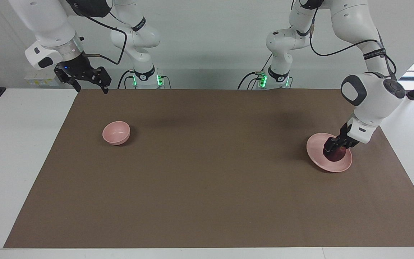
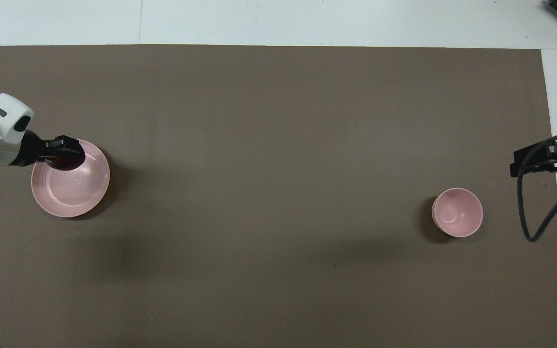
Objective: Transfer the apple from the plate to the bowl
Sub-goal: 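Lift the apple with the left gripper while the right gripper moves inward, then carry the apple with the left gripper toward the approaching right gripper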
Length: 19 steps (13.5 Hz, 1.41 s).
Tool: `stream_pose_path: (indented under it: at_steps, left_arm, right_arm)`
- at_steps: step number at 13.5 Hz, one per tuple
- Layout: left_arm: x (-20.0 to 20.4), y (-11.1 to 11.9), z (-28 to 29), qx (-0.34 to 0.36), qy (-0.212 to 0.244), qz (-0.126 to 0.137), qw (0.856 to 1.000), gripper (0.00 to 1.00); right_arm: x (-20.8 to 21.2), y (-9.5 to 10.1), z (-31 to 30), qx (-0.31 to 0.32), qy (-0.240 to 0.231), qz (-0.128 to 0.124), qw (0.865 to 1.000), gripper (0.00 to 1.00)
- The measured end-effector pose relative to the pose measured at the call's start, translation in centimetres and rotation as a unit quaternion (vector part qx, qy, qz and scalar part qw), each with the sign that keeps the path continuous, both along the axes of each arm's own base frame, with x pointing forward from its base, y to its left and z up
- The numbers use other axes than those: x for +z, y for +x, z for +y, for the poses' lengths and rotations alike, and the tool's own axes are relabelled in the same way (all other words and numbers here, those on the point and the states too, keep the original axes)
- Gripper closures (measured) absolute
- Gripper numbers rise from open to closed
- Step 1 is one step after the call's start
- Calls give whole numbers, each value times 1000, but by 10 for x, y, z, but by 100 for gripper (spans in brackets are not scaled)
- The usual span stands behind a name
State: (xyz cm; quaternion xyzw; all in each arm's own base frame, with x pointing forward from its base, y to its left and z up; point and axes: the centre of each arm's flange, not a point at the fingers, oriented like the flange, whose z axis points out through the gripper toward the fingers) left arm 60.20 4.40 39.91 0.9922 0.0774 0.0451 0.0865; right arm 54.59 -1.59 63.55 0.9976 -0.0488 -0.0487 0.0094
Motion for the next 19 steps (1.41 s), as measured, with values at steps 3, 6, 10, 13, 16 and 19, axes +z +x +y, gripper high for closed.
stream_pose_path:
  at_steps: [3, 6, 10, 13, 16, 19]
  left_arm:
    - [22, -7, -14, 13, -67, 4, 998, 33]
    - [37, -6, -24, 34, -134, 3, 990, 33]
    - [49, -5, -50, 44, -215, 2, 976, 33]
    - [60, -4, -66, 49, -270, -12, 962, 33]
    - [89, -6, -75, 58, -320, -37, 945, 33]
    - [130, -18, -100, 48, -367, -58, 927, 33]
  right_arm:
    - [0, 0, 0, 0, 0, 0, 1000, 0]
    - [0, 0, 0, 0, 0, 0, 1000, 0]
    - [-1, 0, 5, -11, 19, 1, 1000, 0]
    - [-5, 0, 18, -60, 62, 9, 996, 0]
    - [-6, -1, 49, -118, 103, 24, 987, 0]
    - [-7, -3, 93, -225, 175, 71, 956, 0]
